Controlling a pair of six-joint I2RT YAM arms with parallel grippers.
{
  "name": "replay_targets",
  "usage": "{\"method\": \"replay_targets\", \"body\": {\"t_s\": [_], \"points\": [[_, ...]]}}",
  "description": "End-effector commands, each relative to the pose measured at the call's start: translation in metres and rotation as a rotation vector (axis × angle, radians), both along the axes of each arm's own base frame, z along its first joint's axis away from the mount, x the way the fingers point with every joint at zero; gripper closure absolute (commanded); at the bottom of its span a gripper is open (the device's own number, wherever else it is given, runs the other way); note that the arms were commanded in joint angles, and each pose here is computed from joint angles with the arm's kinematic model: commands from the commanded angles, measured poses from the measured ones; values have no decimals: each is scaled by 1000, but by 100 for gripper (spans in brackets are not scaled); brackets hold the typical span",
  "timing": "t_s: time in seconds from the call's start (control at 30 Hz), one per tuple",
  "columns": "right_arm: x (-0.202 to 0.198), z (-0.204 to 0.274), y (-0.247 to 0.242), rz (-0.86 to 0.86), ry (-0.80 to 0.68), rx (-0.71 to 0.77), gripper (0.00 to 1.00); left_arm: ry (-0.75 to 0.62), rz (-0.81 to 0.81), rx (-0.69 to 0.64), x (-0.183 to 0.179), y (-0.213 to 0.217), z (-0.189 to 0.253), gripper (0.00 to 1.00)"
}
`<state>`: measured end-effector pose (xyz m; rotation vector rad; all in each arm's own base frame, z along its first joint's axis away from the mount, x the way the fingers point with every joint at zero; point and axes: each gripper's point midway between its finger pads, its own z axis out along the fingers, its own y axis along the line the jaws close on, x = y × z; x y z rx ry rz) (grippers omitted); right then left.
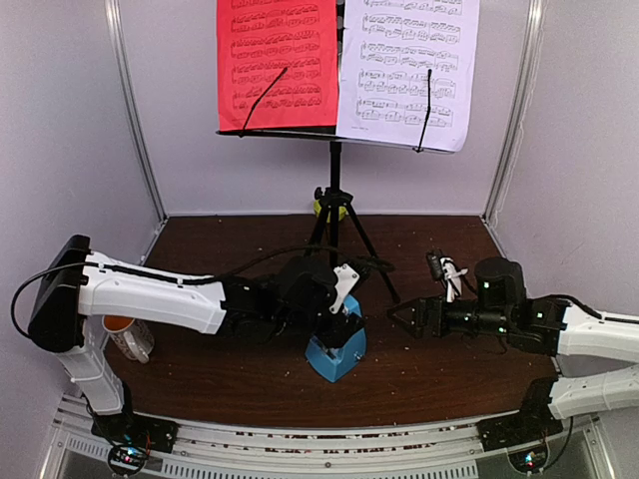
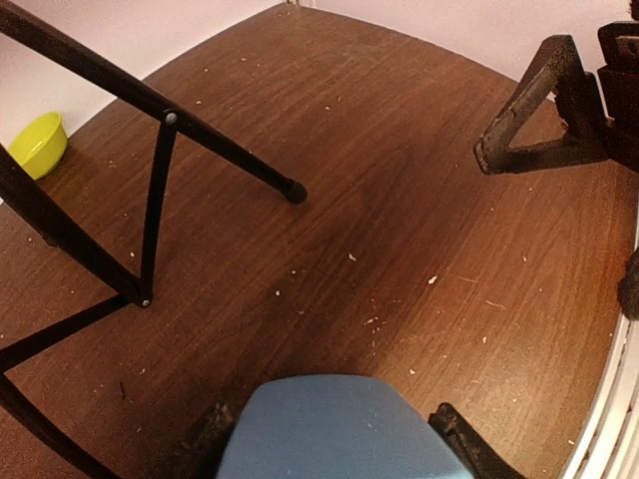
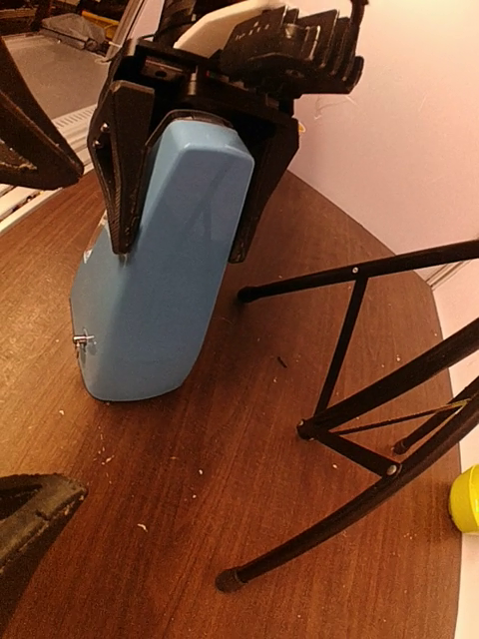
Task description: Set up the instrument practice props
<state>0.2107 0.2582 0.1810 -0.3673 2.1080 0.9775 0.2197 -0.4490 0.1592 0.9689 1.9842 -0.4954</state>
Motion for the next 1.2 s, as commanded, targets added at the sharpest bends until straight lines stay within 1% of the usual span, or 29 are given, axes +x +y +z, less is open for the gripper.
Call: {"method": "replay_targets", "body": {"t_s": [0.0,0.17,0.23,0.3,0.37,0.63,0.9,1.03,1.17], "points": [[10,23,-8,-75,-32,23,0,-6,-35,-168,8,-24,41,77],[17,29,-7,-98,-26,11,0,17,-81,-129,4,-22,30,45],[16,33,-2,-74,-30,10,0,16,-90,-130,3,-21,33,37],[15,37,3,-49,-31,21,0,5,-96,-138,1,-18,40,26],[15,38,8,-29,-27,18,0,-5,-102,-147,0,-15,47,22],[21,50,24,-2,-3,36,0,-38,-70,-195,-7,15,70,18],[27,61,50,69,32,48,0,-13,-11,-258,-16,50,63,21],[27,61,63,112,57,71,0,-18,0,-272,-17,56,58,23],[26,53,75,146,96,86,1,-28,-14,-276,-16,49,58,24]]}}
